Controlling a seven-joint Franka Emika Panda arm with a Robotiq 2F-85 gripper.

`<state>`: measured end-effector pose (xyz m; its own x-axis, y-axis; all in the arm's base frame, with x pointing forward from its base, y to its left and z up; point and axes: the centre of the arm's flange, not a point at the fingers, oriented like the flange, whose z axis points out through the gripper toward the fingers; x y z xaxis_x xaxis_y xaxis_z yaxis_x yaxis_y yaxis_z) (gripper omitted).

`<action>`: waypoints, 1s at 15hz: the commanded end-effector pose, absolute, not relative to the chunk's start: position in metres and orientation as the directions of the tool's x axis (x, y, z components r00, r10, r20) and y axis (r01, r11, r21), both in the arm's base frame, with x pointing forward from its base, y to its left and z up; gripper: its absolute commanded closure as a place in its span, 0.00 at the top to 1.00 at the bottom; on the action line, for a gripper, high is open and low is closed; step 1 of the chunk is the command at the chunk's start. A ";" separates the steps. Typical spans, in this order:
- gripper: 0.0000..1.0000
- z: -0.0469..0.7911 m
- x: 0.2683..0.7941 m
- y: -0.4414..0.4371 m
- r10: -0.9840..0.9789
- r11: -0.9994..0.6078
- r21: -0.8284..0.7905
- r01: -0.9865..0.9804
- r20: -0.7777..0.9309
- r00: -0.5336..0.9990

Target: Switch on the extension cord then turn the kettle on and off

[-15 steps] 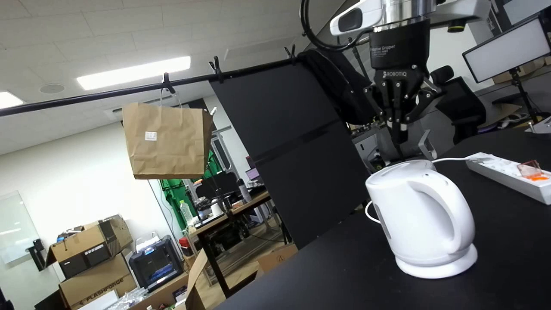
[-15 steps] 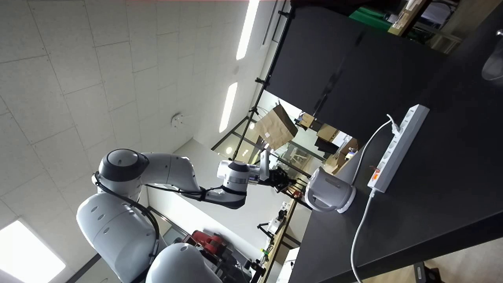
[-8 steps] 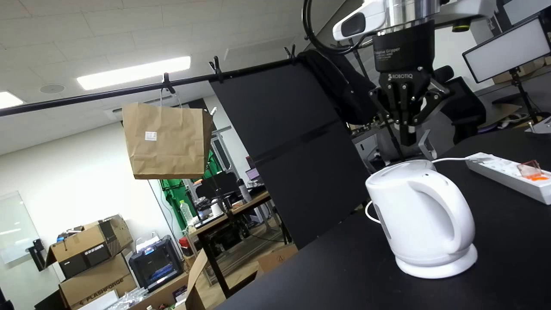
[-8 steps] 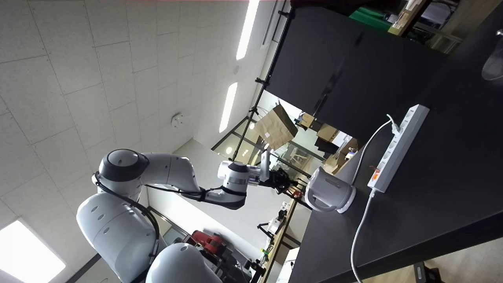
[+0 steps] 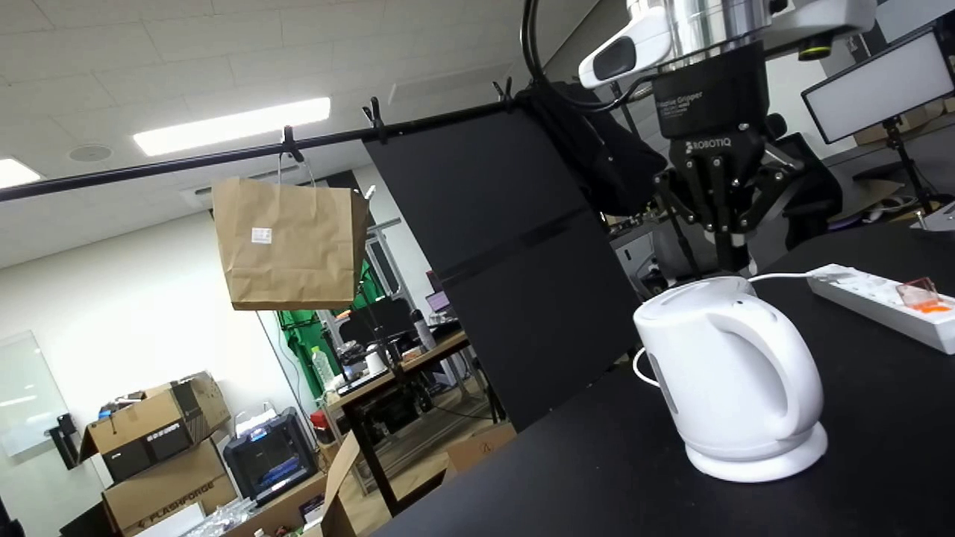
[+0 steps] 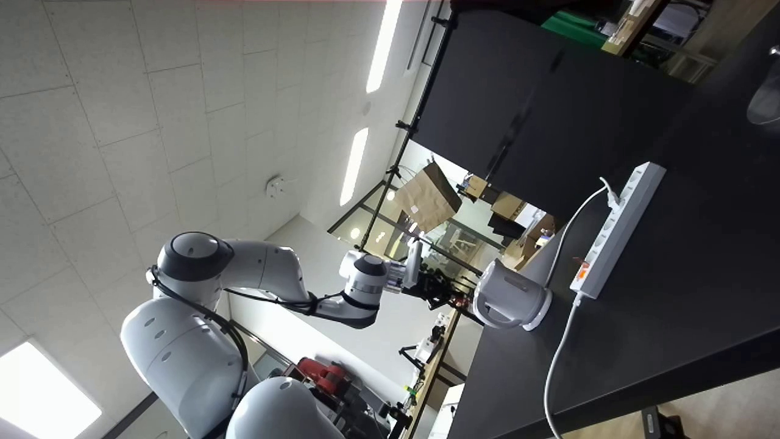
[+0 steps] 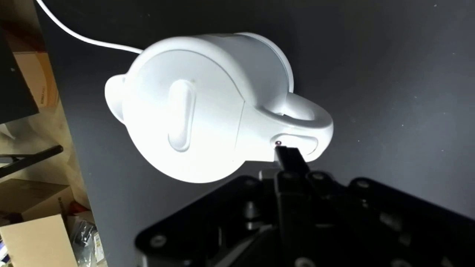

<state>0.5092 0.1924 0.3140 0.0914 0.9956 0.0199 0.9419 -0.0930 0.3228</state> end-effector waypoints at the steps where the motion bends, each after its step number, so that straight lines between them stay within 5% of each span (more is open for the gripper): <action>1: 0.00 0.320 0.520 0.187 0.993 -0.110 0.278 0.954 0.067 0.095; 15: 0.00 0.309 0.540 0.180 0.979 -0.186 0.124 0.975 0.104 0.173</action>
